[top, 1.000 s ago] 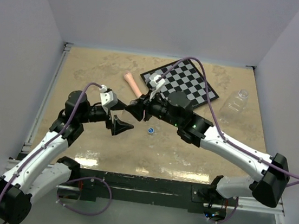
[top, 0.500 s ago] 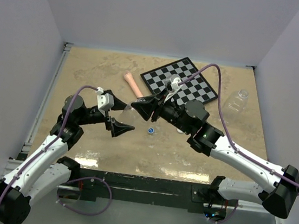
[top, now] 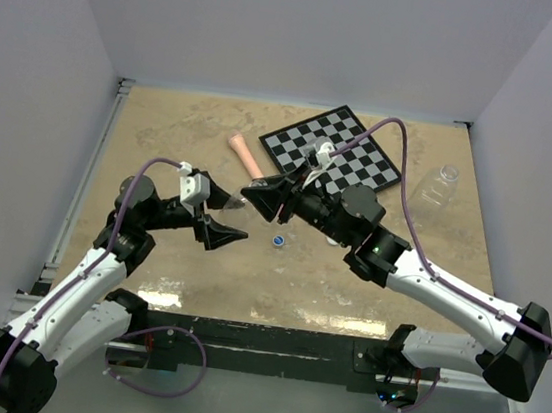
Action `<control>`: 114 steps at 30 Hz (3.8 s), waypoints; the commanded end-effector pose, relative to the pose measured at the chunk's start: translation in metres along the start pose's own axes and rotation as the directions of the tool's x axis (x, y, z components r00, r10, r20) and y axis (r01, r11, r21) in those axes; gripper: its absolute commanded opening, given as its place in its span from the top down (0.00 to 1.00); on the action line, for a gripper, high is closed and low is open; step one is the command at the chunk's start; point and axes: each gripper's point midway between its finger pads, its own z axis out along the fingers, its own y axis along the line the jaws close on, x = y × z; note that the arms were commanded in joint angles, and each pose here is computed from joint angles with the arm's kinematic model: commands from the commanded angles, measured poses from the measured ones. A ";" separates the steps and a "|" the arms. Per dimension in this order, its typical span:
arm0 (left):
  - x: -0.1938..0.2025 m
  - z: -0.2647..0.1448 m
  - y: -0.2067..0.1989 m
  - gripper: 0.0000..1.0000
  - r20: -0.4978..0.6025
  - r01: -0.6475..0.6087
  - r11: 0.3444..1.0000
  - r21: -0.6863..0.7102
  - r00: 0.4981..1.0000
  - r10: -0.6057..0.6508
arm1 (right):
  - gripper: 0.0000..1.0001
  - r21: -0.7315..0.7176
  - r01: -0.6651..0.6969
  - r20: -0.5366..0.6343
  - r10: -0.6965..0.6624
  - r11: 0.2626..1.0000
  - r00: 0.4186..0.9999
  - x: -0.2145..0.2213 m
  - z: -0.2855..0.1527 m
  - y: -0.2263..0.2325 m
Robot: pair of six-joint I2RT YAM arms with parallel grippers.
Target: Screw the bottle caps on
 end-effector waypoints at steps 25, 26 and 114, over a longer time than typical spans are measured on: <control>0.005 -0.038 0.014 0.61 -0.031 -0.087 0.952 -0.294 0.996 0.082 | 0.02 0.504 0.105 -0.097 -0.065 0.857 0.993 -0.019 -0.054 -0.076; 0.003 -0.040 0.015 0.62 -0.025 -0.094 0.946 -0.310 0.996 0.091 | 0.01 0.515 0.108 -0.109 -0.060 0.850 0.992 -0.014 -0.054 -0.080; -0.011 -0.062 0.031 0.68 -0.021 -0.155 0.865 -0.478 0.986 0.165 | 0.79 0.499 0.396 -0.788 0.215 0.771 0.576 0.245 -0.042 -0.195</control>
